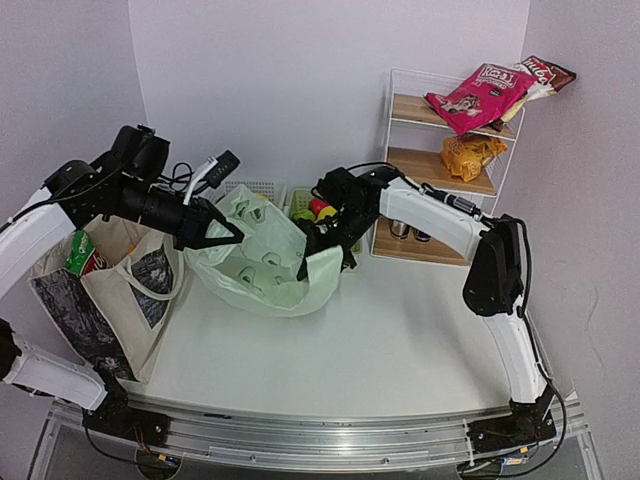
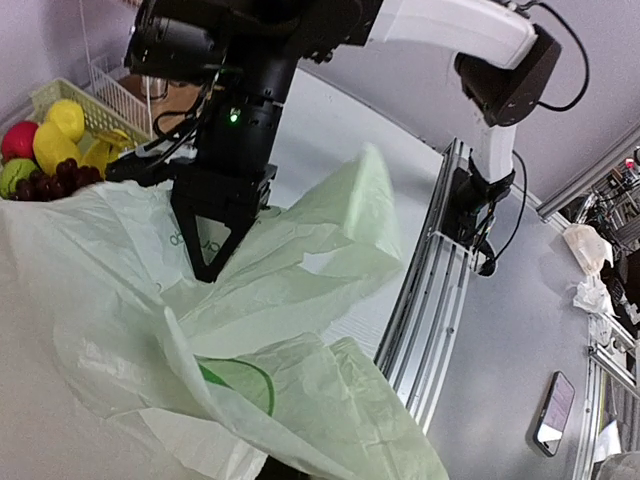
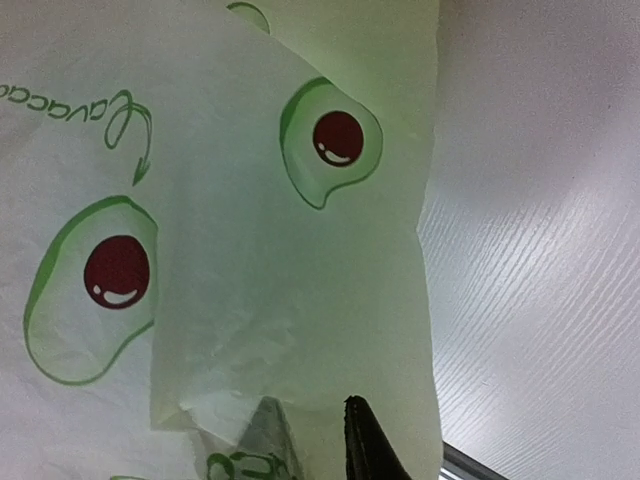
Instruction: Place the mixed food into the grocery bags and tie them
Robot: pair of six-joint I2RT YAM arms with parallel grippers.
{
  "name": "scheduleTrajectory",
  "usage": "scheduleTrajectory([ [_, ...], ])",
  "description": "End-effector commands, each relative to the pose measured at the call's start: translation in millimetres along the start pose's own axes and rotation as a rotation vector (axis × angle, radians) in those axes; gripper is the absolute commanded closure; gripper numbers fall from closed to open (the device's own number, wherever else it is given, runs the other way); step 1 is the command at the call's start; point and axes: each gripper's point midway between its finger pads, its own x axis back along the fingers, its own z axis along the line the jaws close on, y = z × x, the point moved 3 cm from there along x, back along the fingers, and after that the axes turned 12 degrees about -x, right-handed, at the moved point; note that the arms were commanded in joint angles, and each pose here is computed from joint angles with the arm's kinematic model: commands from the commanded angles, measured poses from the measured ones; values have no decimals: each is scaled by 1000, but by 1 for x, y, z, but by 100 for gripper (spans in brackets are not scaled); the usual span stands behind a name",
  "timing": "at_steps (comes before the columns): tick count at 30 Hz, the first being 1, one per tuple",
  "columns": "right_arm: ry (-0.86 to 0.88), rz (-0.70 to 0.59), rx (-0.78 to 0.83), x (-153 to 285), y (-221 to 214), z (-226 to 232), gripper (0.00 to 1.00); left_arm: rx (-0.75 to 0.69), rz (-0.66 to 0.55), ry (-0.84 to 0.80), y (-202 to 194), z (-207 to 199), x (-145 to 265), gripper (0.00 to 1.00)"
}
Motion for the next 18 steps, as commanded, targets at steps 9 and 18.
scheduleTrajectory([
  [9,499,-100,451,137,-11,99,34,-100,34,99,-9,21,-9,100],
  [18,275,-548,470,165,46,70,34,-45,97,149,-26,33,3,100],
])
